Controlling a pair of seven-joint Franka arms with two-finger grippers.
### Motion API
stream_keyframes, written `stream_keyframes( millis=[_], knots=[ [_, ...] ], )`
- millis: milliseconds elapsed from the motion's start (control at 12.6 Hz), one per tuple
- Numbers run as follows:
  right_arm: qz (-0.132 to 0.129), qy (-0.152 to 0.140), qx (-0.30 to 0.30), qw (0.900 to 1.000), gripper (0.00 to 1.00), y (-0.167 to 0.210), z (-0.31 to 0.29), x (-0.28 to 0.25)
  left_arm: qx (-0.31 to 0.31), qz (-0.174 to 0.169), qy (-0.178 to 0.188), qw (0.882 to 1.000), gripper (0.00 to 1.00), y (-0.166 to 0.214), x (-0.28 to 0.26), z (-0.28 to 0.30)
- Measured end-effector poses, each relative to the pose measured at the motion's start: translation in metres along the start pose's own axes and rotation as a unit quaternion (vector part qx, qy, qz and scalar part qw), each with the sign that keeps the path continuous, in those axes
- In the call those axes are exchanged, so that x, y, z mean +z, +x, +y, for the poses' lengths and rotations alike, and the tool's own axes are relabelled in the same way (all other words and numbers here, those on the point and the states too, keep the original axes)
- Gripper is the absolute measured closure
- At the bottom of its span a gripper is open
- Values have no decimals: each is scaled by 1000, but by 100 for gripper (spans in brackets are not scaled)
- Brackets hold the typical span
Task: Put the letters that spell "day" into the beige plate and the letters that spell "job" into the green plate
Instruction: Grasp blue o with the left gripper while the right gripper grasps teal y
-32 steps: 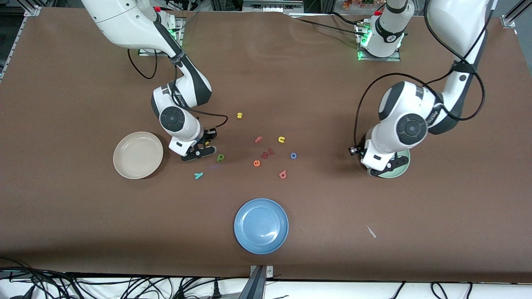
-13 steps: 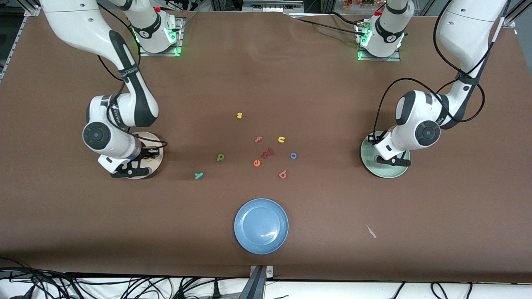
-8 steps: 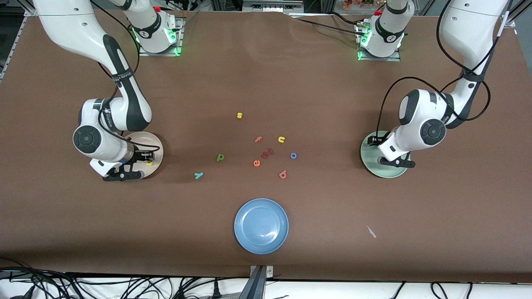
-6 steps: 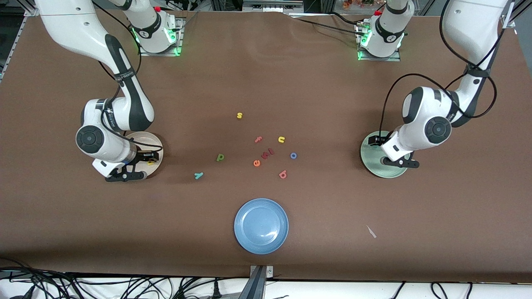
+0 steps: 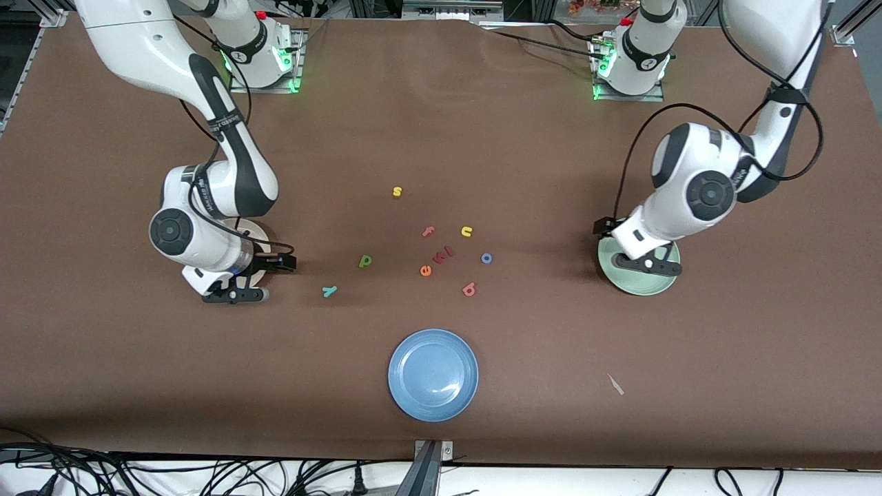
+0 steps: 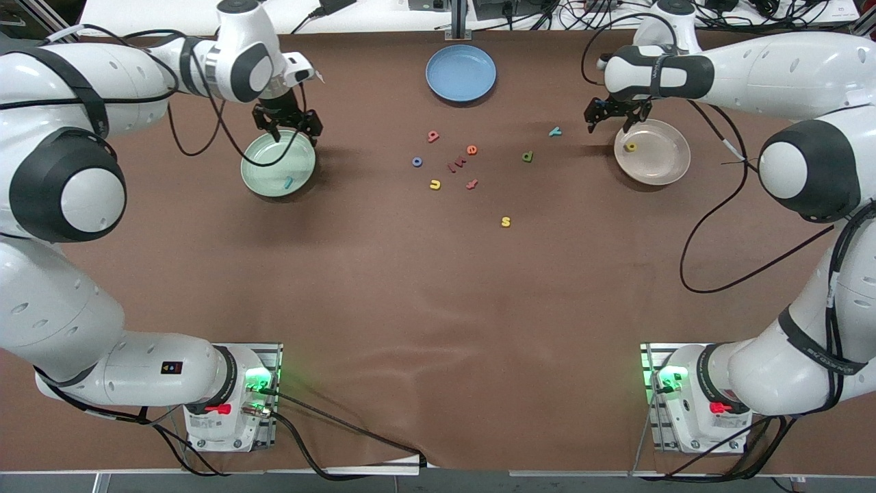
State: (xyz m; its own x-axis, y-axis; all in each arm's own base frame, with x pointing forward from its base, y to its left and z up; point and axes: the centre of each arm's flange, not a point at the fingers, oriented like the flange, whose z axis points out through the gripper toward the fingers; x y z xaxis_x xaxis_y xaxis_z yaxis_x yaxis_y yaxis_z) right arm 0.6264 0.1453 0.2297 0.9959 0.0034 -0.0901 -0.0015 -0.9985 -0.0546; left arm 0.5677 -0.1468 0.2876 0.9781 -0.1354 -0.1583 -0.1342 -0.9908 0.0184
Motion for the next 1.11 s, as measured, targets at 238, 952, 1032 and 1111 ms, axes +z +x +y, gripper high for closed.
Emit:
stream_keyframes(
  millis=[238, 952, 1032, 1111],
  knots=[
    [4, 7, 89, 996, 0, 4, -39, 4, -40, 5, -8, 999, 0, 10, 2, 59],
    [19, 19, 336, 941, 0, 26, -102, 18, -41, 56, -60, 996, 0, 45, 74, 213],
    [18, 18, 349, 937, 0, 27, -103, 21, -24, 68, -50, 996, 0, 50, 88, 217],
    [15, 17, 360, 933, 0, 26, -105, 25, -12, 74, -44, 996, 0, 54, 97, 222]
  ],
)
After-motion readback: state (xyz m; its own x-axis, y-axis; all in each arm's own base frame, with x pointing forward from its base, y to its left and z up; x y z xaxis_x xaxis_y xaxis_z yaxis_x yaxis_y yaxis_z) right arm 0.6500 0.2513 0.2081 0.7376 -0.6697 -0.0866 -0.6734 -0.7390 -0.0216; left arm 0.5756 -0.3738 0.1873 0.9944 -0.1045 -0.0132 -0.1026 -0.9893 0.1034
